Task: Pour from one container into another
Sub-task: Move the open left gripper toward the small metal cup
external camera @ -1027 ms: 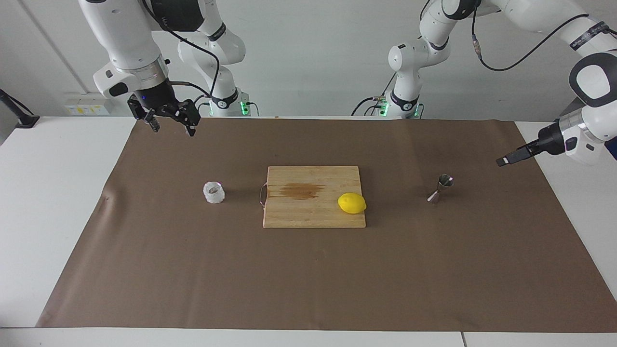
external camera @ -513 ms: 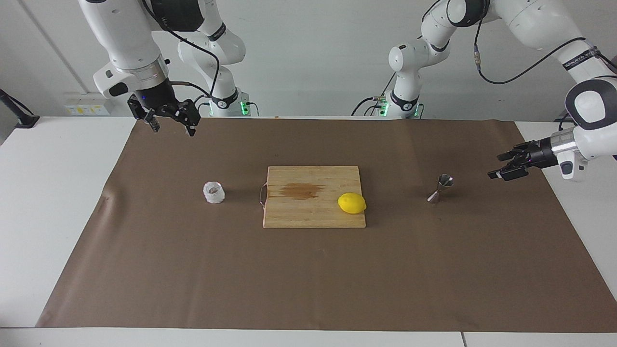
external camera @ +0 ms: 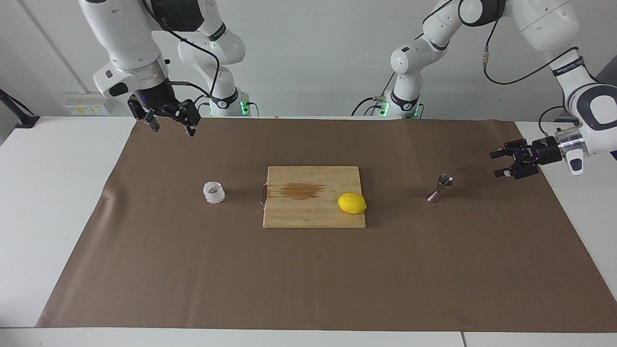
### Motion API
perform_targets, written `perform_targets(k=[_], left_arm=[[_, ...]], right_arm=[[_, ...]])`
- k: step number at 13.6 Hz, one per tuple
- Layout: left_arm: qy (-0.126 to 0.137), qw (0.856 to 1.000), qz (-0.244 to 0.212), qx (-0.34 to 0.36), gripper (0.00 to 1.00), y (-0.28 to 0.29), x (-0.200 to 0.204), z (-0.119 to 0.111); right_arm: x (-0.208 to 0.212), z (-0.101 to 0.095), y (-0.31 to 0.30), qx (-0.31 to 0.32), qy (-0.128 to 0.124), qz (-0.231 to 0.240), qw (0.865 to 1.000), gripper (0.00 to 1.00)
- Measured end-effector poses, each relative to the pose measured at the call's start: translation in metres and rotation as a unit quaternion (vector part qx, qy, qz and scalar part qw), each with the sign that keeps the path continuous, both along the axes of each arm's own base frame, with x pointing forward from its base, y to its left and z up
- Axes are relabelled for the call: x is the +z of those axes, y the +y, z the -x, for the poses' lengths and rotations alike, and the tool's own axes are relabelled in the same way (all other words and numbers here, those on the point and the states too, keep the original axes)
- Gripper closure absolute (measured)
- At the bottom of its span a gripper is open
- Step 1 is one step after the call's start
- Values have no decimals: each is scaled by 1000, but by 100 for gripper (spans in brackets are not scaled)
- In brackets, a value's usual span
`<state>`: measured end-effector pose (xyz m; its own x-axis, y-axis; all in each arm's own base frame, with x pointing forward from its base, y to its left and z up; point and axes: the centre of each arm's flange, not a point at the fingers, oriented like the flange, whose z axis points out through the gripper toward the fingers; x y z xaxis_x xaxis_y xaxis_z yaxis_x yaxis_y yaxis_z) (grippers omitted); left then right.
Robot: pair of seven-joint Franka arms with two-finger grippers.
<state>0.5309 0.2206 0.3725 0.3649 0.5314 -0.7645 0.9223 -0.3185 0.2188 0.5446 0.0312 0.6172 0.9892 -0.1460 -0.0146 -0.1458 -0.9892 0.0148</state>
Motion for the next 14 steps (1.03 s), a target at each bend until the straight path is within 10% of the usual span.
perform_targets(k=[14], left_arm=[[67,988,93,102,0,-43,-60,14]], right_arm=[[0,0,0,0,0,0,1000,0]])
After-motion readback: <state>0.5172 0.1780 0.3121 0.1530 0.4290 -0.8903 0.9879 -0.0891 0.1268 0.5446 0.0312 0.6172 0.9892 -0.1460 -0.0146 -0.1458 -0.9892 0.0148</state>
